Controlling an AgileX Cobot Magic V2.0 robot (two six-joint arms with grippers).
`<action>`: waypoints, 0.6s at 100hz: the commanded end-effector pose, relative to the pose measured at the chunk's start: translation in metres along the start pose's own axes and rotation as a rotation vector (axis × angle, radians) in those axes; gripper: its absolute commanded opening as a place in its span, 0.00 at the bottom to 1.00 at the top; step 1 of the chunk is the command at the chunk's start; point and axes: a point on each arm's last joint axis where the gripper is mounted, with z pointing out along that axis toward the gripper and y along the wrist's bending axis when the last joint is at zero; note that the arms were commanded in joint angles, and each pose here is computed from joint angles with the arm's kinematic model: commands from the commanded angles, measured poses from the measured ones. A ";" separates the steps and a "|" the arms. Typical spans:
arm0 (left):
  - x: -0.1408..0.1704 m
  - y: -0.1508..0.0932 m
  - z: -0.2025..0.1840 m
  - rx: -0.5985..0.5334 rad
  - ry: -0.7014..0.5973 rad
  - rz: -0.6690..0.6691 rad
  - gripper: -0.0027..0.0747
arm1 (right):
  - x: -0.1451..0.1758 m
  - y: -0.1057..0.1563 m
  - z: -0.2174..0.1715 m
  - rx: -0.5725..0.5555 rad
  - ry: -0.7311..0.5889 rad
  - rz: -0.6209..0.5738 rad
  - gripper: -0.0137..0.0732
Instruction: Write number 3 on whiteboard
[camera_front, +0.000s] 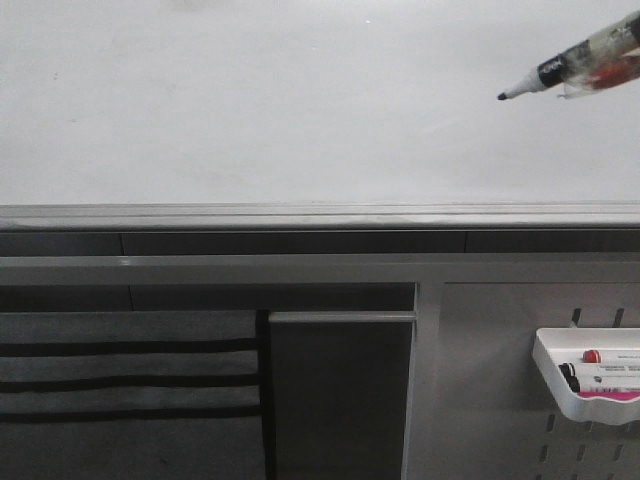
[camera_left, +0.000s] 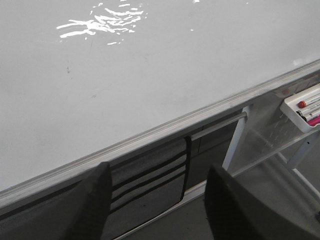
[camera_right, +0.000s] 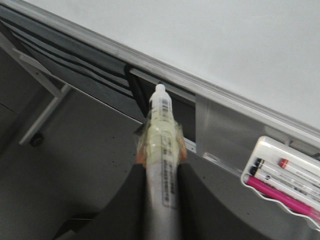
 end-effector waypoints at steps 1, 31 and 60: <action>-0.012 0.003 -0.003 -0.034 -0.103 -0.050 0.54 | -0.027 0.001 -0.007 -0.022 -0.110 0.035 0.13; -0.013 0.004 -0.003 -0.044 -0.117 -0.050 0.54 | -0.100 -0.008 0.009 -0.134 0.011 -0.031 0.13; -0.013 0.004 -0.003 -0.045 -0.117 -0.051 0.54 | -0.138 0.014 0.058 -0.151 0.094 -0.197 0.13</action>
